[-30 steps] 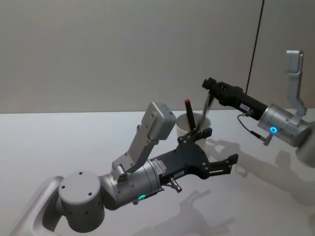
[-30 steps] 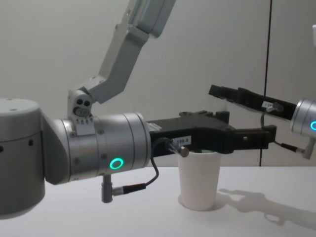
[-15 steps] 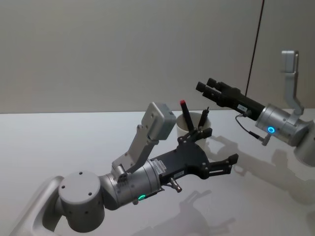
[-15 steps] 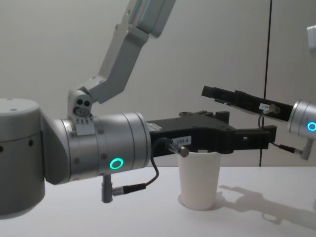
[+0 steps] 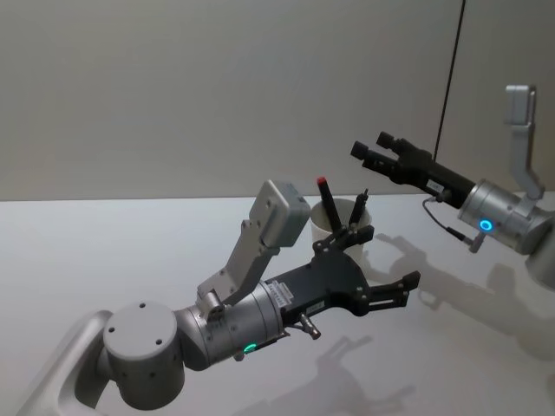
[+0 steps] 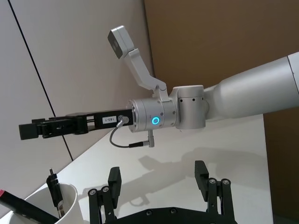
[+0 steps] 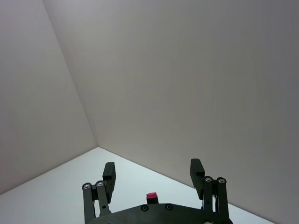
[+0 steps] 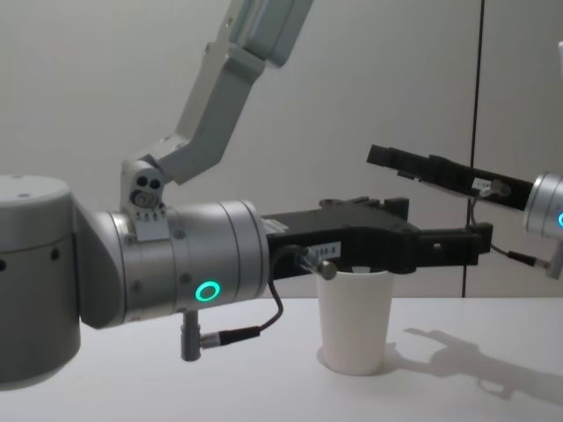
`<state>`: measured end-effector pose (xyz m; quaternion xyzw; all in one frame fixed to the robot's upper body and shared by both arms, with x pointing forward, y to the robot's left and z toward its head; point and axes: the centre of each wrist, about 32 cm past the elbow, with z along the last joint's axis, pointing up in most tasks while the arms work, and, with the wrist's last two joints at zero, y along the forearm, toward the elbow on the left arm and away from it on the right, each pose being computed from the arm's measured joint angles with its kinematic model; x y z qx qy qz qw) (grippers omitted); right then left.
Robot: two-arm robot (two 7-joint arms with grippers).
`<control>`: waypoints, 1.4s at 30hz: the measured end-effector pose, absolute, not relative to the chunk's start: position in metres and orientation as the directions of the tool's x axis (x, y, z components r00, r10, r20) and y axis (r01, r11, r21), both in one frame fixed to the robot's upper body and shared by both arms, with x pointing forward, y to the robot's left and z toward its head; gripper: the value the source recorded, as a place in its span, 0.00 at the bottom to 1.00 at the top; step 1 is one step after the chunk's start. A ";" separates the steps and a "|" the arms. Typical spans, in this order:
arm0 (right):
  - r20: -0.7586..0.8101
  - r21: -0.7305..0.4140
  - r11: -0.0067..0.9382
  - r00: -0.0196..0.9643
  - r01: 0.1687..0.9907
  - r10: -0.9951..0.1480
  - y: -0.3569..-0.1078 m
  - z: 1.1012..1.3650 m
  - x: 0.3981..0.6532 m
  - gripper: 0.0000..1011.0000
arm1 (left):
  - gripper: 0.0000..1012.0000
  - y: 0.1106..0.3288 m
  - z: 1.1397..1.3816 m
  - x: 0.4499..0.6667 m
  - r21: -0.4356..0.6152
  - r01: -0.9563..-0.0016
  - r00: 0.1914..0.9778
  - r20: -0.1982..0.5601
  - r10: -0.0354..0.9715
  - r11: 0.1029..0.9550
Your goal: Place the pen into the pen holder.
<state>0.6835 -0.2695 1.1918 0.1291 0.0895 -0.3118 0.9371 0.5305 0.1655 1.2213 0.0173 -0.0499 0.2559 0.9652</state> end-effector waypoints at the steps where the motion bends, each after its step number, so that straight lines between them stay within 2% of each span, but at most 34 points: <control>1: -0.244 0.188 0.772 0.790 0.607 -0.562 -0.271 1.192 0.683 0.99 | 0.99 0.166 1.221 0.530 0.008 -0.496 0.864 0.105 0.492 0.868; 10: -0.235 0.192 0.763 0.784 0.617 -0.575 -0.278 1.196 0.676 0.99 | 0.99 0.166 1.221 0.530 0.008 -0.496 0.864 0.105 0.492 0.868; 19: -0.218 0.190 0.748 0.771 0.635 -0.599 -0.285 1.204 0.655 0.99 | 0.99 0.166 1.221 0.530 0.008 -0.496 0.864 0.105 0.492 0.868; 30: -0.191 0.189 0.703 0.728 0.685 -0.658 -0.296 1.211 0.619 0.99 | 0.99 0.166 1.221 0.530 0.008 -0.496 0.864 0.105 0.492 0.868; 42: -0.152 0.182 0.621 0.646 0.762 -0.748 -0.314 1.212 0.567 0.99 | 0.99 0.166 1.221 0.530 0.008 -0.496 0.864 0.105 0.492 0.868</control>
